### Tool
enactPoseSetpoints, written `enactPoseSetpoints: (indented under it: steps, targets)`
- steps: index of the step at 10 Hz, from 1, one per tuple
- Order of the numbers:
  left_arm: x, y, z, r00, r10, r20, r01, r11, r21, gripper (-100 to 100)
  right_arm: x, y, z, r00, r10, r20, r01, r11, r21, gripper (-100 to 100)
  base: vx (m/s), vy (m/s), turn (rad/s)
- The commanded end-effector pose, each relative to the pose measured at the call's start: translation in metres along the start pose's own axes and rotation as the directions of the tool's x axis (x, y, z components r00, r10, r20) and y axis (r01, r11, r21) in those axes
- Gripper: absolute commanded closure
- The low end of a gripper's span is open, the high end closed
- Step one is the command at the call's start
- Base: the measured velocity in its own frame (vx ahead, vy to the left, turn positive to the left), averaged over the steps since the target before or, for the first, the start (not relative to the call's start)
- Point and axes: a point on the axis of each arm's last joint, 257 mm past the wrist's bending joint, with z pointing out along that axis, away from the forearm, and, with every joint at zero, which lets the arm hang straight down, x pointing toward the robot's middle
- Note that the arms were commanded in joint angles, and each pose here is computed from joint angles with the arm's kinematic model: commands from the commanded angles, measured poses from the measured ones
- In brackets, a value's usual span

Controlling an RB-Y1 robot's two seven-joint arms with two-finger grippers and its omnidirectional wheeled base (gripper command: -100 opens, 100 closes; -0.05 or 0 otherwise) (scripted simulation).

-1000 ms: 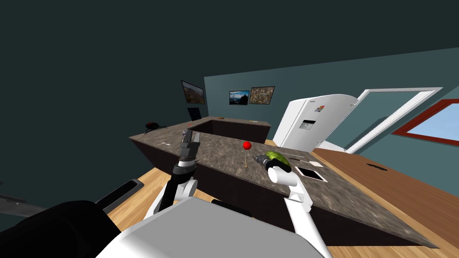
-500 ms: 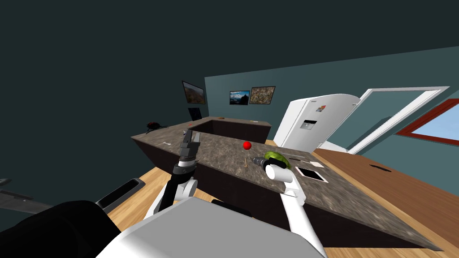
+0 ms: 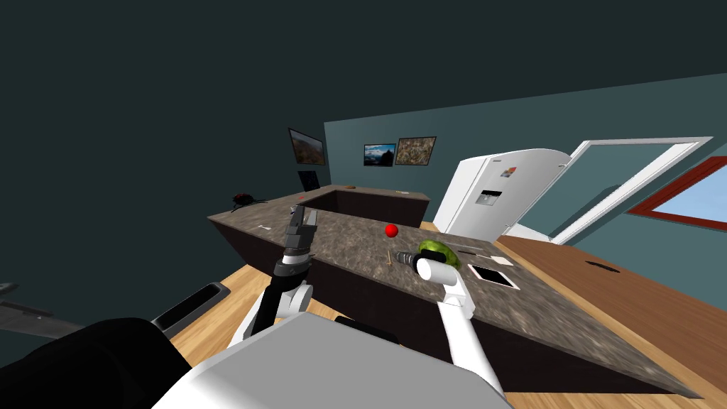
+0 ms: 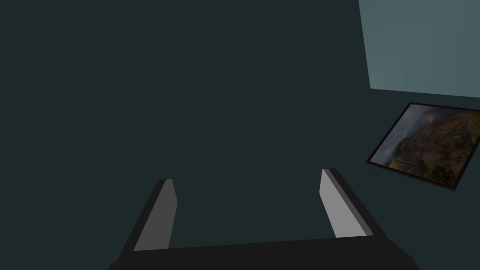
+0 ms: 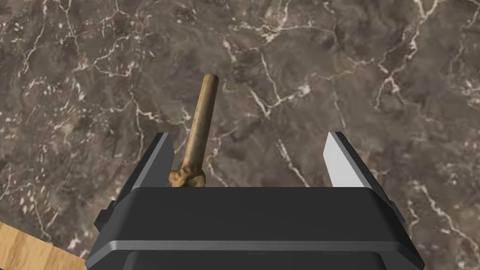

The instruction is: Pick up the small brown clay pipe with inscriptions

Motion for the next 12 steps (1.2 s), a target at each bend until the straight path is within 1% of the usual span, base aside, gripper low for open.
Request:
enactPoseSetpoints:
  steps: [1,4,5,8,9,10,11,12]
  targets:
    - [0.0,0.0,0.0,1.0,0.0,0.0,0.0,1.0,0.0,0,-0.006,-0.005,0.005,0.999,0.028,0.039,-0.029,0.999,0.018,-100,0.0,0.0,0.0]
    - [0.0,0.0,0.0,1.0,0.0,0.0,0.0,1.0,0.0,0,-0.026,-0.039,0.013,0.982,0.125,0.144,-0.138,0.987,0.085,-100,-0.005,-0.006,0.019]
    - [0.0,0.0,0.0,1.0,0.0,0.0,0.0,1.0,0.0,0,-0.026,-0.039,0.013,0.982,0.125,0.144,-0.138,0.987,0.085,-100,-0.01,-0.014,0.04]
    - [0.0,0.0,0.0,1.0,0.0,0.0,0.0,1.0,0.0,0,-0.039,-0.069,0.016,0.959,0.182,0.218,-0.213,0.968,0.132,-100,-0.006,-0.008,0.023]
    - [0.0,0.0,0.0,1.0,0.0,0.0,0.0,1.0,0.0,0,-0.035,-0.063,0.015,0.965,0.17,0.2,-0.197,0.973,0.123,-100,0.0,0.0,0.0]
    - [0.0,0.0,0.0,1.0,0.0,0.0,0.0,1.0,0.0,0,-0.036,-0.064,0.015,0.963,0.173,0.205,-0.201,0.972,0.125,0,0.0,0.0,0.0]
    - [0.0,0.0,0.0,1.0,0.0,0.0,0.0,1.0,0.0,0,-0.042,-0.064,0.022,0.964,0.171,0.205,-0.199,0.972,0.126,-100,0.011,0.015,-0.044]
    - [0.0,0.0,0.0,1.0,0.0,0.0,0.0,1.0,0.0,0,-0.045,-0.064,0.024,0.964,0.17,0.205,-0.199,0.972,0.126,-100,0.013,0.018,-0.053]
